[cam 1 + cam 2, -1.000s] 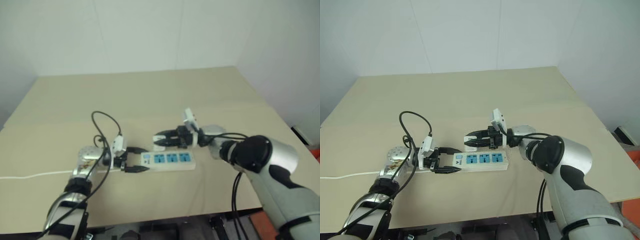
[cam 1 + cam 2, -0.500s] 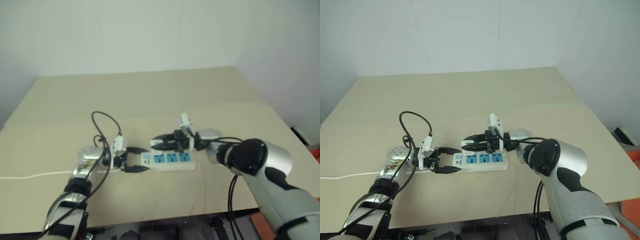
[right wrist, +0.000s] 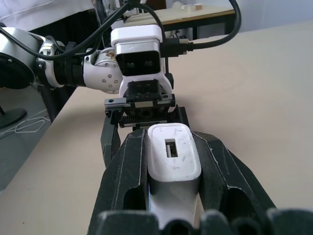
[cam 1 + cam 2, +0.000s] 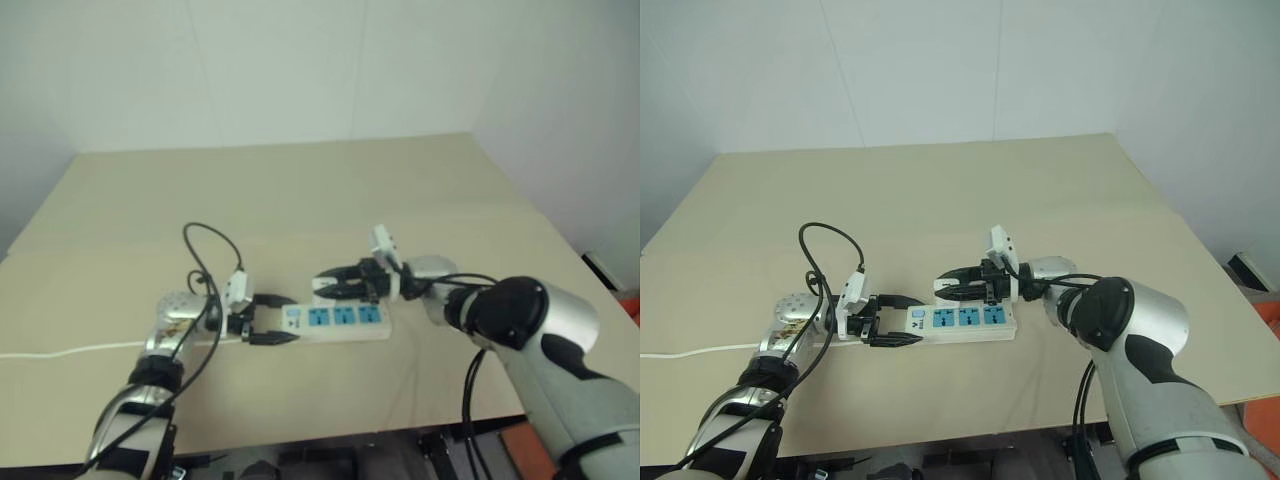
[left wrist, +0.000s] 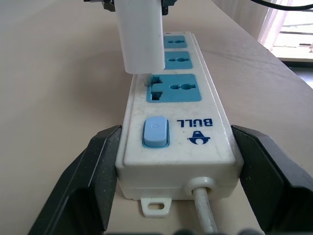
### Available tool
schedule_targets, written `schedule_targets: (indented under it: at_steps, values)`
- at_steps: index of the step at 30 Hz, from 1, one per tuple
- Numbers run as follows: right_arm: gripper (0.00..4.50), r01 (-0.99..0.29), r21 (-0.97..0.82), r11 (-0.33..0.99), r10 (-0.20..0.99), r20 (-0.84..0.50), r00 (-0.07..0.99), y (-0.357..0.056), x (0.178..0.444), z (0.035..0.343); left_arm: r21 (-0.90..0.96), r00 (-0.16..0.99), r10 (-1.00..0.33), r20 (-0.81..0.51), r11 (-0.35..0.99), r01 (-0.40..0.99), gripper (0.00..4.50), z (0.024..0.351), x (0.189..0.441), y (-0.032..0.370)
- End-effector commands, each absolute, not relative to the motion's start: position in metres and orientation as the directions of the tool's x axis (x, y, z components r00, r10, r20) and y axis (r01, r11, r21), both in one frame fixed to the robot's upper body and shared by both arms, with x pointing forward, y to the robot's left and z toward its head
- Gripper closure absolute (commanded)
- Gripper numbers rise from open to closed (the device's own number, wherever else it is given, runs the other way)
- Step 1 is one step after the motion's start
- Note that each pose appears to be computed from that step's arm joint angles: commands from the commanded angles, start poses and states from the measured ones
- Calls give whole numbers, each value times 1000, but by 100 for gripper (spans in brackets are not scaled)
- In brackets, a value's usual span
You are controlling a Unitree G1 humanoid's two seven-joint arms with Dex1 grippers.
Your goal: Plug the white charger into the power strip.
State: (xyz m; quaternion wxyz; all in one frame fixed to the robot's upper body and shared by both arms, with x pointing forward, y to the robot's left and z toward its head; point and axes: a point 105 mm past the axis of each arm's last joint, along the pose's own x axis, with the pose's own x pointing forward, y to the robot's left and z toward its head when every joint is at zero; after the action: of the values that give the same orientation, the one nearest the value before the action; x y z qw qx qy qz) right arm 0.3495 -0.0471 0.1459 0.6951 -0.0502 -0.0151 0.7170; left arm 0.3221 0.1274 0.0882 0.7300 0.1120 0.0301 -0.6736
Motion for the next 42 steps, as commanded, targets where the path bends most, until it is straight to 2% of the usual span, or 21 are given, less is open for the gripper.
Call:
schedule_targets:
  at_steps: [1, 12, 24, 32, 37, 41, 42]
  values:
    - [338, -994, -76, -73, 997, -25, -72, -36, 345, 151, 66, 51, -968, -244, 36, 997, 128, 72, 316, 123]
    - [338, -994, -96, -44, 998, -56, -39, -43, 345, 142, 65, 57, -968, -244, 42, 997, 128, 70, 316, 123]
    - [338, -995, -94, 29, 992, -120, 40, -46, 334, 94, 69, 54, -968, -246, 38, 997, 128, 70, 317, 122]
    - [338, -996, -87, 22, 988, -150, 35, -42, 328, 81, 71, 60, -967, -249, 44, 997, 128, 70, 316, 125]
    - [338, -999, -40, 29, 986, -161, 35, -43, 329, 79, 68, 61, -967, -248, 46, 997, 128, 69, 316, 125]
    - [338, -999, -33, 14, 992, -126, 18, -44, 332, 90, 68, 62, -968, -245, 46, 997, 128, 69, 316, 124]
    - [303, -998, -54, 18, 992, -124, 24, -44, 333, 93, 68, 62, -967, -245, 47, 997, 128, 69, 316, 124]
